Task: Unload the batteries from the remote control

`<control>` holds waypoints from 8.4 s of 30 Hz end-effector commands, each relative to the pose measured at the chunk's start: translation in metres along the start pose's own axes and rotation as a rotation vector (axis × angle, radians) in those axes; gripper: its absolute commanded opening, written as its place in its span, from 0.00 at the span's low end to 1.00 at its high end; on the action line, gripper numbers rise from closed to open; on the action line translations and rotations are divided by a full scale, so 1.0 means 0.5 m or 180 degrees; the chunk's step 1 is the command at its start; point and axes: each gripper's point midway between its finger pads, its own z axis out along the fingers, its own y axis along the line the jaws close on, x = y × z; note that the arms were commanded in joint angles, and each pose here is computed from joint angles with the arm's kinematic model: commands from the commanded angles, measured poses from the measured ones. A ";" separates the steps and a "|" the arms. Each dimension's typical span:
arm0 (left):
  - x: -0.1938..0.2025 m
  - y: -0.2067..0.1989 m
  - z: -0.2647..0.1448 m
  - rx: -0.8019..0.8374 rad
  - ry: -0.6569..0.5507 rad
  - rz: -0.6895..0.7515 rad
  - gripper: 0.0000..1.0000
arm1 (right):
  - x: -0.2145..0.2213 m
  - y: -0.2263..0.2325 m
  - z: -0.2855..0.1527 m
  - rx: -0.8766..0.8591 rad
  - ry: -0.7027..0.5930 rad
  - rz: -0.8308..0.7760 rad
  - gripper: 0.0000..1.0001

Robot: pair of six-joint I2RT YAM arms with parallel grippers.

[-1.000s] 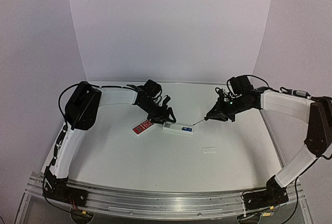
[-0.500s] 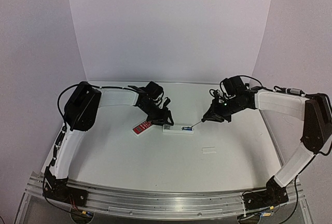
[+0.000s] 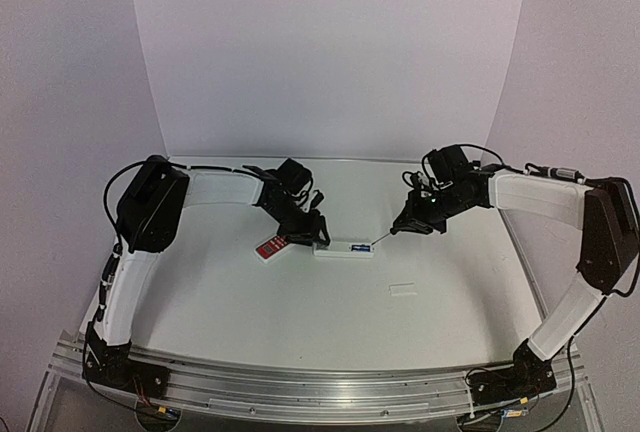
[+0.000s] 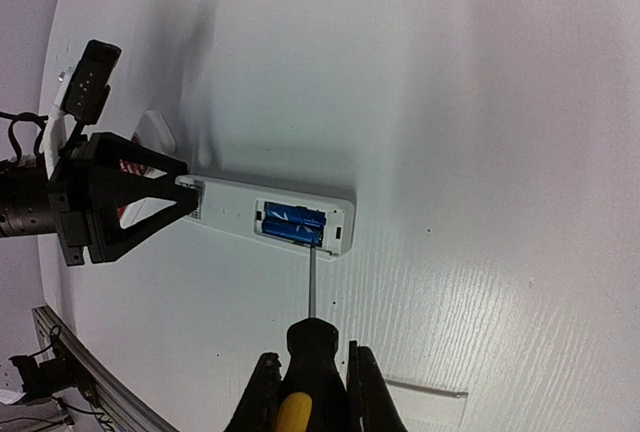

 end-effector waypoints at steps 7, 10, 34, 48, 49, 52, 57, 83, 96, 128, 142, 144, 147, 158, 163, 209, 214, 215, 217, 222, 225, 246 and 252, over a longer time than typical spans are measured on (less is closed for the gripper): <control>0.007 -0.033 -0.041 0.0130 -0.0079 -0.0068 0.52 | -0.011 0.025 -0.011 -0.0099 -0.0030 -0.0094 0.00; 0.013 -0.040 -0.033 0.0071 -0.0057 -0.0033 0.52 | -0.011 0.023 -0.011 -0.0088 -0.0035 -0.0095 0.00; 0.059 0.013 0.034 -0.0265 0.0369 -0.0431 0.40 | 0.008 0.012 0.003 -0.0018 0.0027 -0.0141 0.00; 0.103 0.050 0.054 -0.0442 0.0566 -0.0644 0.33 | 0.022 0.015 0.016 0.0075 0.0077 -0.0298 0.00; 0.104 0.054 0.054 -0.0470 0.0567 -0.0645 0.33 | 0.022 0.013 0.017 0.0099 0.0075 -0.0298 0.00; 0.106 0.059 0.054 -0.0518 0.0569 -0.0625 0.32 | 0.025 0.011 0.016 0.0153 0.0072 -0.0313 0.00; 0.105 0.057 0.056 -0.0531 0.0561 -0.0604 0.32 | 0.030 -0.002 0.015 0.0288 0.0069 -0.0311 0.00; 0.106 0.044 0.063 -0.0503 0.0554 -0.0571 0.31 | 0.024 0.017 0.019 0.0211 0.0048 -0.0102 0.00; 0.112 0.048 0.064 -0.0527 0.0569 -0.0568 0.31 | 0.019 0.025 0.031 0.0153 0.0061 0.0036 0.00; 0.136 0.049 0.082 -0.0411 0.0691 -0.0594 0.27 | 0.077 0.000 0.118 -0.0415 0.0217 0.0849 0.00; 0.156 0.065 0.091 -0.0465 0.0780 -0.0558 0.25 | 0.019 0.081 0.104 -0.1541 -0.0190 0.1001 0.00; 0.159 0.071 0.092 -0.0496 0.0794 -0.0555 0.25 | 0.007 0.100 0.096 -0.1741 -0.0221 0.1021 0.00; 0.161 0.073 0.095 -0.0507 0.0804 -0.0552 0.25 | 0.001 0.116 0.091 -0.1891 -0.0190 0.1048 0.00; 0.154 0.078 0.099 -0.0554 0.0769 -0.0558 0.24 | 0.022 0.153 0.059 -0.2197 0.0040 0.0942 0.00; 0.149 0.087 0.098 -0.0631 0.0733 -0.0583 0.24 | 0.028 0.181 0.020 -0.2373 0.0086 0.0725 0.00; 0.154 0.090 0.102 -0.0617 0.0736 -0.0519 0.20 | -0.082 -0.007 0.031 -0.0097 -0.0699 0.0007 0.00; 0.155 0.091 0.103 -0.0625 0.0742 -0.0529 0.20 | -0.072 -0.007 0.036 -0.0126 -0.0618 0.0018 0.00; 0.154 0.092 0.103 -0.0626 0.0742 -0.0533 0.20 | -0.068 -0.008 0.037 -0.0124 -0.0592 0.0022 0.00; 0.154 0.091 0.103 -0.0627 0.0741 -0.0541 0.20 | -0.059 -0.013 0.040 -0.0105 -0.0541 0.0025 0.00; 0.152 0.091 0.103 -0.0630 0.0737 -0.0557 0.20 | -0.038 -0.021 0.042 -0.0088 -0.0438 0.0014 0.00; 0.152 0.091 0.106 -0.0625 0.0741 -0.0559 0.20 | -0.030 0.001 0.041 -0.0276 -0.0356 -0.0035 0.00; 0.145 0.086 0.104 -0.0608 0.0716 -0.0526 0.19 | 0.065 0.159 -0.048 -0.1375 0.0054 -0.0686 0.00; 0.143 0.086 0.100 -0.0620 0.0700 -0.0493 0.19 | 0.027 0.098 -0.035 -0.0738 -0.0205 -0.0402 0.00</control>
